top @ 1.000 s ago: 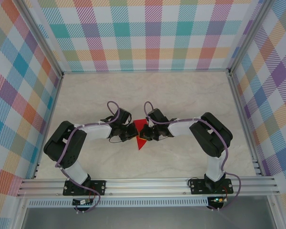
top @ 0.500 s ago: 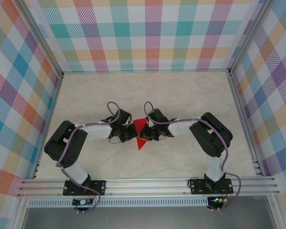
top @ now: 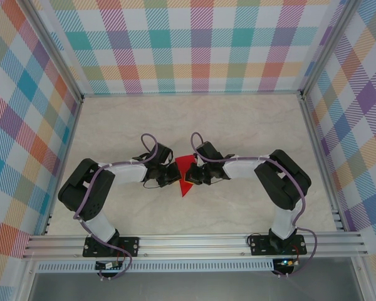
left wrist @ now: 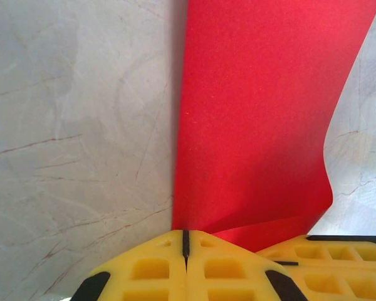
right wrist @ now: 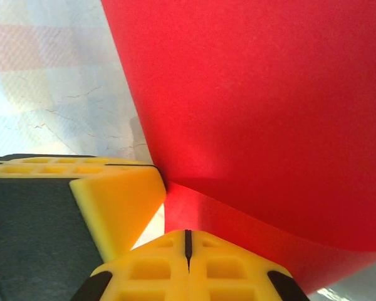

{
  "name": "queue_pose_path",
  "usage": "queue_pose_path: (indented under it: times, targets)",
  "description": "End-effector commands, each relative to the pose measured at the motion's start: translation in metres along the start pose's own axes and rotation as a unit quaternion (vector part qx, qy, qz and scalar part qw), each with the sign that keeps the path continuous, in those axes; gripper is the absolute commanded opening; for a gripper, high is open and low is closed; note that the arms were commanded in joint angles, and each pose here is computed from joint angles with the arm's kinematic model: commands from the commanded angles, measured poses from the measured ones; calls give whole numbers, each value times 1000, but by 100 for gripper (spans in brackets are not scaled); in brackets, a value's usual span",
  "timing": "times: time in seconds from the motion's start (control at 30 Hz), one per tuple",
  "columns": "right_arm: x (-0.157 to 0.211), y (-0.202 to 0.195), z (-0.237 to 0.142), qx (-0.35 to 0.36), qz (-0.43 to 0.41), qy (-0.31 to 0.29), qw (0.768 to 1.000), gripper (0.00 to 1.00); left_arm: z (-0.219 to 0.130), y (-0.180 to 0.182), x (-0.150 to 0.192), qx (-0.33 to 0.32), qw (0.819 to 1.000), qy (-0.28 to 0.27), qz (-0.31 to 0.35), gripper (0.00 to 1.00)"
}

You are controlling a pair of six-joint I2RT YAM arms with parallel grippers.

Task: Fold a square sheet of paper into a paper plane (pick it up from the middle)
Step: Third fold the triangle at the center of the table.

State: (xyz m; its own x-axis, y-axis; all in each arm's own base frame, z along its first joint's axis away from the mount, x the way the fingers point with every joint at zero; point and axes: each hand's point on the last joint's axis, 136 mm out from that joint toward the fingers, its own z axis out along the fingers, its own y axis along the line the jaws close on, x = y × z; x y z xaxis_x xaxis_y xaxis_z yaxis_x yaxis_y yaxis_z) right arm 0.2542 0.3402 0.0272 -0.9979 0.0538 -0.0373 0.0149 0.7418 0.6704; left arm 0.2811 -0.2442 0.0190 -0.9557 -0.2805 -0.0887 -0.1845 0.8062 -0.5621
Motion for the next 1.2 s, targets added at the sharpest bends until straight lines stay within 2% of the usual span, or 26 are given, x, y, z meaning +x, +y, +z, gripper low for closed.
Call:
queue_pose_path:
  times: [0.0,0.17,0.43,0.6,1.17]
  targets:
    - [-3,-2,-1,14,-7,-3,1000,0,4,29,14,-64,998,18,-1,0]
    - [-3,-6,6,18,-6,7,1000,0,-1,21,11,-53,998,15,6,0]
    - [2,-15,12,27,-8,18,999,0,-25,-21,0,14,999,-8,35,0]
    - [2,-16,13,25,-9,18,999,0,-28,-31,5,40,998,-3,40,0]
    - [-1,-7,8,10,-18,11,1000,0,6,-2,13,-23,999,24,23,0]
